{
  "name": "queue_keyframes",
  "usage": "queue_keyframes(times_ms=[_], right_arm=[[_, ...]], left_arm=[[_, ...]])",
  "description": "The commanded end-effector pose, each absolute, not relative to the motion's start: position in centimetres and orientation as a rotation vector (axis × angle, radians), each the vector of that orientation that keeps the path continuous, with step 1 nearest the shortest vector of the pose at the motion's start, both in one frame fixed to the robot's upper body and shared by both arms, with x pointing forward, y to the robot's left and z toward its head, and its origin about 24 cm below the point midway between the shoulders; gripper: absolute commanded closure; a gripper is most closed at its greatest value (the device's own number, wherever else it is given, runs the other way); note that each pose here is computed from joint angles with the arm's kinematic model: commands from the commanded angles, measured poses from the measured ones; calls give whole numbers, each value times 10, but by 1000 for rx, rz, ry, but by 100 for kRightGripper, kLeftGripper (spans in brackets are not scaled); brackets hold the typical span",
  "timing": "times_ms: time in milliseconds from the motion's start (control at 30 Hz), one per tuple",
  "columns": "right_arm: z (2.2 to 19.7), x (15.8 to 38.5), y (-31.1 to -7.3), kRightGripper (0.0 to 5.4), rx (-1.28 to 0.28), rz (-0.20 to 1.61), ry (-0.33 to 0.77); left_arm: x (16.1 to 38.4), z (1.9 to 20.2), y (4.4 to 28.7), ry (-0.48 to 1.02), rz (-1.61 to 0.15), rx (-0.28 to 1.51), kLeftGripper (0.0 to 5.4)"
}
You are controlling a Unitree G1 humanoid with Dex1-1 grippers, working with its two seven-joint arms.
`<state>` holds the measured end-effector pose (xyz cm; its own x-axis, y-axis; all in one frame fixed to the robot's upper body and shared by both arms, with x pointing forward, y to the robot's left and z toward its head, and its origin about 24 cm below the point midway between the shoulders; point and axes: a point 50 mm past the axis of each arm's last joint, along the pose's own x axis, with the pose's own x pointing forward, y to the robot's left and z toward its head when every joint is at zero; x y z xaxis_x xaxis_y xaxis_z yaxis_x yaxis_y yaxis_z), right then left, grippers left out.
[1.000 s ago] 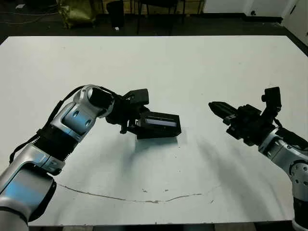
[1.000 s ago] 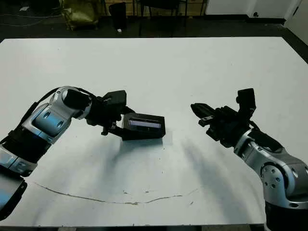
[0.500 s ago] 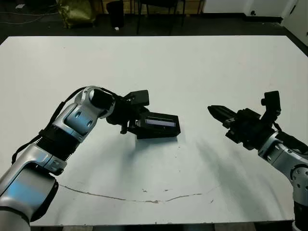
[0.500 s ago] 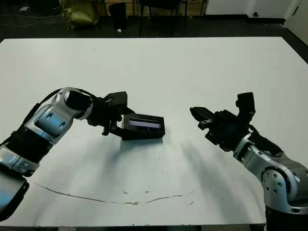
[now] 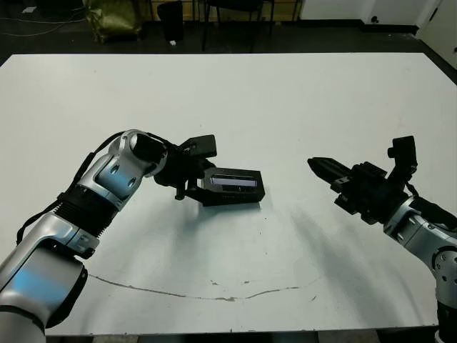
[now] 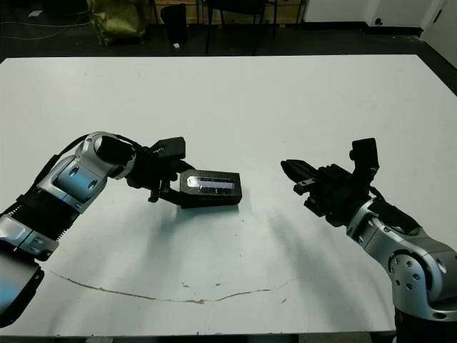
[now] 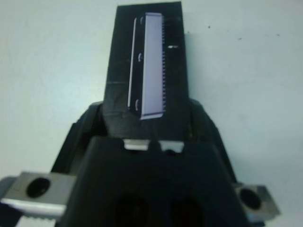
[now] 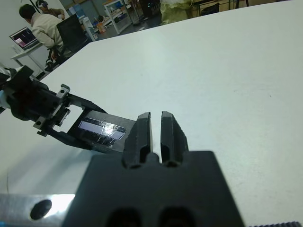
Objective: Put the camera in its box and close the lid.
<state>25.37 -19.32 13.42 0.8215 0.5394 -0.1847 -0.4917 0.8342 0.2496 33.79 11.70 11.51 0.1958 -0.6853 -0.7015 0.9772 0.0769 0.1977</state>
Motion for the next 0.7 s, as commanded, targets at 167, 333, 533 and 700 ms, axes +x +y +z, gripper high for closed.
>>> queue_keyframes(times_ms=[167,333,533,700], right_arm=[[131,246,-195,540,210,539,288],[135,241,-193,540,205,571,257],[139,232,-189,540,191,616,221],[143,227,-187,540,148,623,211]], left_arm=[[353,117,137,572,-1207,772,300],[356,117,138,582,-1203,787,300],[357,114,137,597,-1205,783,300],[356,111,137,609,-1212,777,300]])
